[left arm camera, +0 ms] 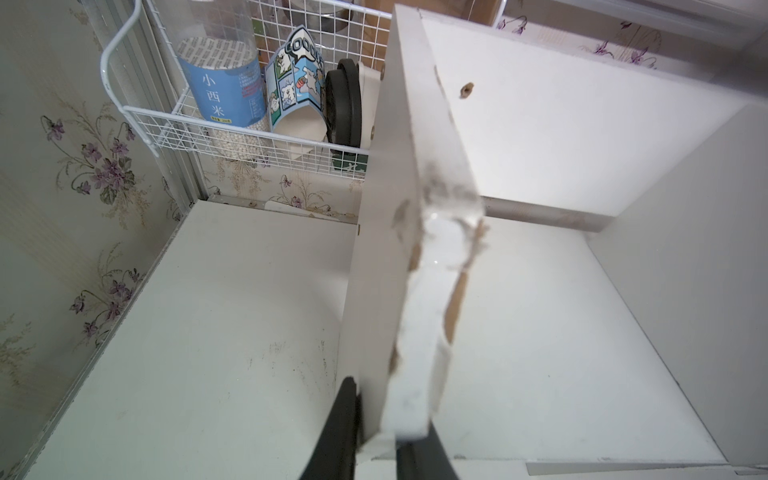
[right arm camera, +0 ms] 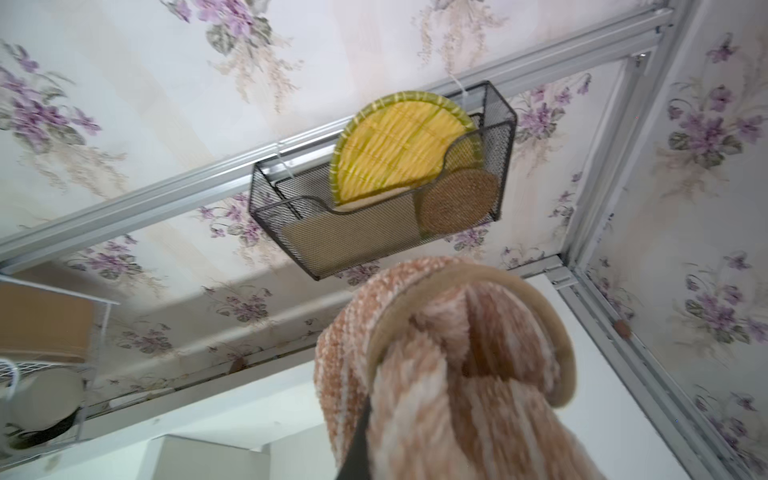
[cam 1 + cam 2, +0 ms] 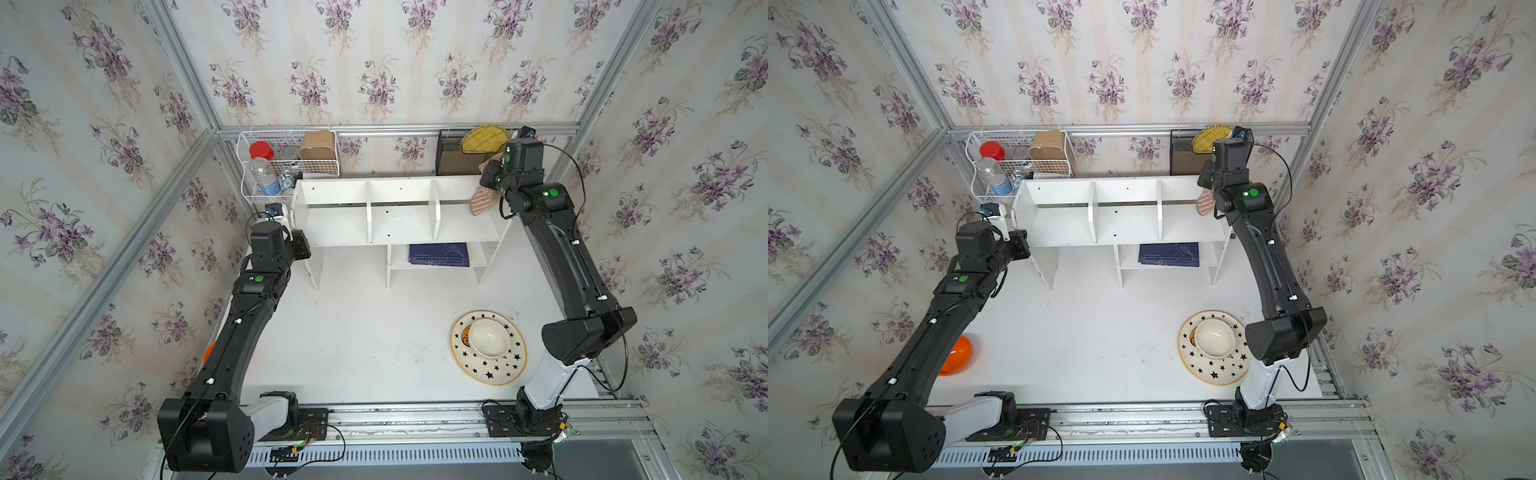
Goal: Wipe the bookshelf clean with a cloth
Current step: Wipe the dust from the shelf.
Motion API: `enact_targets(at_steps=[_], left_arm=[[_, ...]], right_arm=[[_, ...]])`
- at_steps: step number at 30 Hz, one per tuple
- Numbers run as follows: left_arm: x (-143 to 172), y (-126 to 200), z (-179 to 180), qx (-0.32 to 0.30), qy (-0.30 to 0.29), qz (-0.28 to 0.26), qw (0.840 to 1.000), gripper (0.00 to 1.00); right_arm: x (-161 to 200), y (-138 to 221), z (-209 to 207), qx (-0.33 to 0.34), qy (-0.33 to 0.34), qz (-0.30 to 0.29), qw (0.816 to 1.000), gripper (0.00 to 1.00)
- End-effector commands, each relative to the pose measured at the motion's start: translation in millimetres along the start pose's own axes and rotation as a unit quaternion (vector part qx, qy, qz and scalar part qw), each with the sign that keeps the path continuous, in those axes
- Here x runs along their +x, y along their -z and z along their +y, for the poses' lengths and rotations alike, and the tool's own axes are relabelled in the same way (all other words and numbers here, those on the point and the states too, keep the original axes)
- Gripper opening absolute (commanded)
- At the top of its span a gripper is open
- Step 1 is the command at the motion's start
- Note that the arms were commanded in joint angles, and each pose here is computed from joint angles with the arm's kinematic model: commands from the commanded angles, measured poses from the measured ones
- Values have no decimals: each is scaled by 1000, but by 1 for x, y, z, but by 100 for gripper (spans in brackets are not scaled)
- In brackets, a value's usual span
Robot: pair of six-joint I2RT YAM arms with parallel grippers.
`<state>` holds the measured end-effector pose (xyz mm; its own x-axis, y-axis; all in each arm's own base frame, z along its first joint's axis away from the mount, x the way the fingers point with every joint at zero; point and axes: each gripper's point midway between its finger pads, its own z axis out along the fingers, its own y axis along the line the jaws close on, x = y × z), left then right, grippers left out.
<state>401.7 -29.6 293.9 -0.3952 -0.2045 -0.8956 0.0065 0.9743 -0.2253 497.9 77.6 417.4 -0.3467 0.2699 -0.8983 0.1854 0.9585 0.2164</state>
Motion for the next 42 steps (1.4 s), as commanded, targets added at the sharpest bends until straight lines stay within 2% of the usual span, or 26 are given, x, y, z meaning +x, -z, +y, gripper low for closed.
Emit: enact_targets(at_steps=[1, 7, 12, 15, 17, 21, 26, 31, 35, 38, 42], left_arm=[[3, 2, -7, 20, 41, 11, 999, 0], [1, 4, -7, 18, 38, 7, 999, 0], [1, 3, -7, 20, 40, 8, 999, 0], [2, 4, -7, 20, 40, 8, 999, 0], [1, 4, -7, 19, 40, 8, 999, 0], [1, 4, -6, 17, 39, 6, 999, 0], [0, 5, -6, 16, 37, 4, 999, 0], [-1, 7, -5, 13, 35, 1, 999, 0], [-1, 6, -5, 13, 36, 2, 999, 0], [-2, 7, -6, 15, 36, 0, 999, 0], [-2, 8, -5, 13, 35, 0, 999, 0]], right_arm=[[5, 7, -10, 21, 1, 7, 1000, 0], [-1, 19, 8, -28, -22, 13, 999, 0], [-8, 53, 68, -124, -1, -7, 992, 0], [0, 77, 125, -209, 28, -16, 977, 0], [12, 98, 171, -280, 49, -18, 958, 0], [25, 103, 215, -328, 44, -18, 943, 0], [40, 71, 223, -301, 39, -11, 953, 0], [33, 43, 187, -204, 29, -23, 978, 0], [24, 35, 163, -173, 14, -25, 985, 0], [25, 33, 162, -175, 10, -20, 984, 0], [35, 30, 182, -221, 8, 0, 975, 0]])
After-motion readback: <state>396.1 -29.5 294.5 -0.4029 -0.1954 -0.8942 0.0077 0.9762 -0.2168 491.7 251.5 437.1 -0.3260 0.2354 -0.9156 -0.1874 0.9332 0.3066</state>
